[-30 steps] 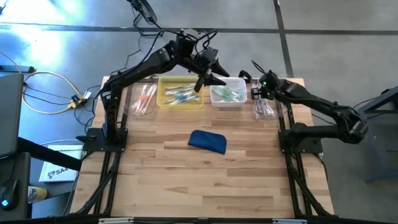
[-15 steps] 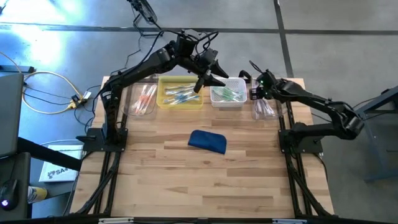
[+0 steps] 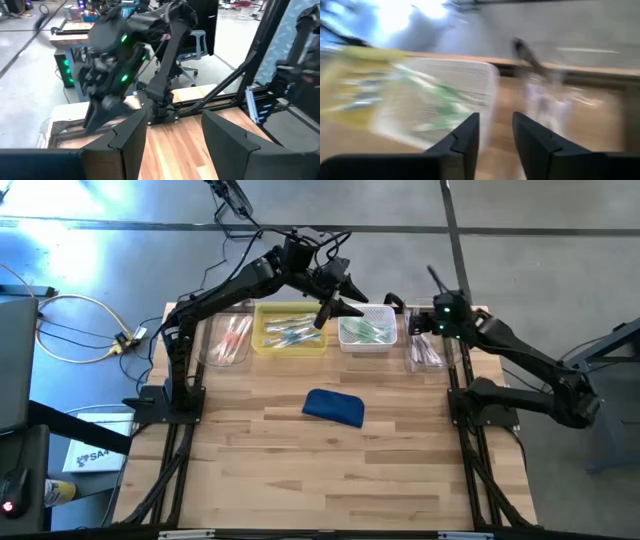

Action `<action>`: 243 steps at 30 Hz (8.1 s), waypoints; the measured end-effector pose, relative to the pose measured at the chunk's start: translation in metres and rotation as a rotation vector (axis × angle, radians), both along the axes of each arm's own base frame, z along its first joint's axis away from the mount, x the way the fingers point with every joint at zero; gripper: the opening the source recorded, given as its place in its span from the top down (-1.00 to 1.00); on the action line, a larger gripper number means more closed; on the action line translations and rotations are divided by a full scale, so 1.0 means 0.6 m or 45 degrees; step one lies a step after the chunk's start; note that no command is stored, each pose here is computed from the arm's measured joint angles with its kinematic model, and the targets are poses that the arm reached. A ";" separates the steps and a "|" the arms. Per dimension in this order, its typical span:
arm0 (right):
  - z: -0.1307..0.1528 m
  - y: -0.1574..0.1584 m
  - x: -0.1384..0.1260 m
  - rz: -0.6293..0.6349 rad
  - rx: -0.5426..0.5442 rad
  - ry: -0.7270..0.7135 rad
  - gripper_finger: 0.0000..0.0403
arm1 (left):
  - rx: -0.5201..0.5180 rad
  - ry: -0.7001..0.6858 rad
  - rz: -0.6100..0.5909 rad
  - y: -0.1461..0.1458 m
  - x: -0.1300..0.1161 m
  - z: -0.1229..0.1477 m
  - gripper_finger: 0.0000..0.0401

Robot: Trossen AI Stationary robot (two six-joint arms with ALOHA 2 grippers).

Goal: Pick & Place Toothbrushes
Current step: Return to Home Position

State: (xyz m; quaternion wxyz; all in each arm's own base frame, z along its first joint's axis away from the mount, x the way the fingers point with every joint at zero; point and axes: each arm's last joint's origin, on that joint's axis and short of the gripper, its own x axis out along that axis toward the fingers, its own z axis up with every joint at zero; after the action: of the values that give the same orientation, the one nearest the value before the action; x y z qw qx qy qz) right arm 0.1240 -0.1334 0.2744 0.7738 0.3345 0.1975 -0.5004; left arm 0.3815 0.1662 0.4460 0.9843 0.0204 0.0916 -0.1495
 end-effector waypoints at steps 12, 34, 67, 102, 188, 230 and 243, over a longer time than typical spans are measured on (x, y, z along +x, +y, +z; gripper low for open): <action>0.055 0.039 0.007 0.313 -0.169 -0.360 0.97 | -0.003 0.007 0.036 0.001 0.000 0.000 0.07; 0.097 0.147 0.066 0.747 -0.430 -0.559 0.99 | 0.483 -0.097 0.060 -0.137 -0.042 0.070 0.97; 0.115 0.180 0.061 0.928 -0.575 -0.613 0.99 | 0.670 0.107 0.208 -0.314 -0.039 -0.052 1.00; 0.143 0.215 -0.006 0.914 -0.718 -0.711 0.99 | 0.582 -0.340 0.718 -0.281 -0.348 -0.108 1.00; 0.125 0.199 -0.227 0.813 -0.885 -1.002 0.99 | 0.583 -0.493 0.827 -0.260 -0.591 -0.235 1.00; -0.136 0.233 -0.050 1.079 -0.919 -0.909 0.99 | 0.839 -0.421 0.435 -0.279 -0.504 -0.371 1.00; -0.161 0.234 -0.045 1.157 -0.876 -0.714 0.99 | 0.841 -0.410 0.428 -0.279 -0.504 -0.372 1.00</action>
State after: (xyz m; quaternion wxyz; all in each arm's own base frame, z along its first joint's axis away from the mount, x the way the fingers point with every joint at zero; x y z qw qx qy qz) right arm 0.0969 0.0067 0.1775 0.9945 0.0678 -0.0625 -0.0502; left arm 0.0790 -0.0010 0.2226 0.9373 0.3434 -0.0186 0.0560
